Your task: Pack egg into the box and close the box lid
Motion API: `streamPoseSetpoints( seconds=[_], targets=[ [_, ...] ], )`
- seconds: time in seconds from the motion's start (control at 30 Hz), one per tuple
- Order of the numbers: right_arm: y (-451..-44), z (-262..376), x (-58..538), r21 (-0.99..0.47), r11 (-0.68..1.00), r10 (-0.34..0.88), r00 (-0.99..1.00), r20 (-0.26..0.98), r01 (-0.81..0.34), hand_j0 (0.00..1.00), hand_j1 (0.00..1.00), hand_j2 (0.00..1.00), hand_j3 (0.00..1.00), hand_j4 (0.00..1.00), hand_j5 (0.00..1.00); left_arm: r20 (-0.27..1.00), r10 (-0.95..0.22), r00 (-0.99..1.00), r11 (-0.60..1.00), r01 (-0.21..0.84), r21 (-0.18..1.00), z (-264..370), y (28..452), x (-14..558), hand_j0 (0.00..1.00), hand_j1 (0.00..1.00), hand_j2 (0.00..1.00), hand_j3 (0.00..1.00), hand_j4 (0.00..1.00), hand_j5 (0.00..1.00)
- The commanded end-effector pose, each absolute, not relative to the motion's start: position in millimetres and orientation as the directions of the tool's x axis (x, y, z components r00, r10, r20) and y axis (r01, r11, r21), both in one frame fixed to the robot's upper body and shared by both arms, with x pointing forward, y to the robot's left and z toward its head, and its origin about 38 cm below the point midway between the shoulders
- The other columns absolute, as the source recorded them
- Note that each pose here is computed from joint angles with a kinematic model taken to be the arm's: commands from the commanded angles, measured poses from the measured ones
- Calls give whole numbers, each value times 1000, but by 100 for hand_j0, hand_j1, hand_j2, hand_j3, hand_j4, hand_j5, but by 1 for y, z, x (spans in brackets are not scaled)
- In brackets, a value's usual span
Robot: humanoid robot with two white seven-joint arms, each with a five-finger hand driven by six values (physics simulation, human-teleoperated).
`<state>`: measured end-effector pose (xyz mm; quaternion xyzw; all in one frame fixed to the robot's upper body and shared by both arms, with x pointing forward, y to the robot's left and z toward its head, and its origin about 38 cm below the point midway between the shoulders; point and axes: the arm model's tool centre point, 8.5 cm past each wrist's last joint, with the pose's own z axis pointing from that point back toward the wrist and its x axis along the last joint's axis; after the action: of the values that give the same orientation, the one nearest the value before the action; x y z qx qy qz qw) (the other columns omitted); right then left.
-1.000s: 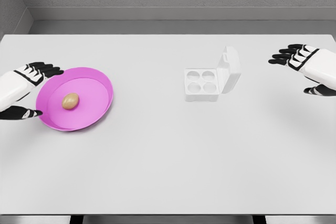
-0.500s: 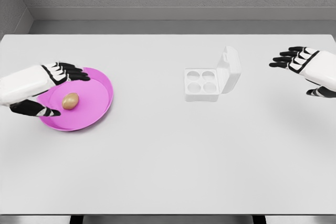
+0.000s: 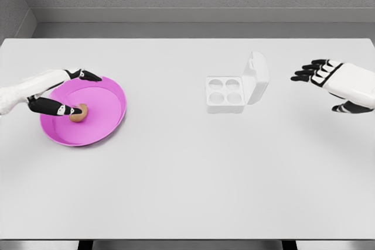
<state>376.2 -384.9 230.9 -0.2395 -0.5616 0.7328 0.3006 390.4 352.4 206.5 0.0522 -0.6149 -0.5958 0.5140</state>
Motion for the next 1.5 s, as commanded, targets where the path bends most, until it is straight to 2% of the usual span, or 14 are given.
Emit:
streamPoseSetpoints(
  seconds=[0.0,0.53,0.87,1.07,1.47],
  targets=[
    [-386,227,377,-964,-184,716,-698,0,-189,100,100,100,100,100,100,587,-677,-445,265,596,758,184,344,387,76,76,76,76,76,76],
    [-394,219,383,-958,-182,739,-673,16,-224,100,100,100,100,100,100,477,-781,-403,206,555,806,161,346,401,77,77,77,77,77,77],
    [-392,214,393,-962,-149,749,-661,41,-228,100,100,100,100,100,100,471,-807,-355,224,555,801,152,362,404,77,77,77,77,77,77],
    [-391,212,400,-958,-157,749,-661,42,-239,95,95,95,95,95,95,478,-816,-323,243,560,792,145,369,407,77,77,77,77,77,77],
    [-390,207,405,-961,-133,757,-650,60,-243,95,95,95,95,95,95,478,-814,-329,239,561,792,138,360,407,74,74,74,74,74,74]
  ],
)
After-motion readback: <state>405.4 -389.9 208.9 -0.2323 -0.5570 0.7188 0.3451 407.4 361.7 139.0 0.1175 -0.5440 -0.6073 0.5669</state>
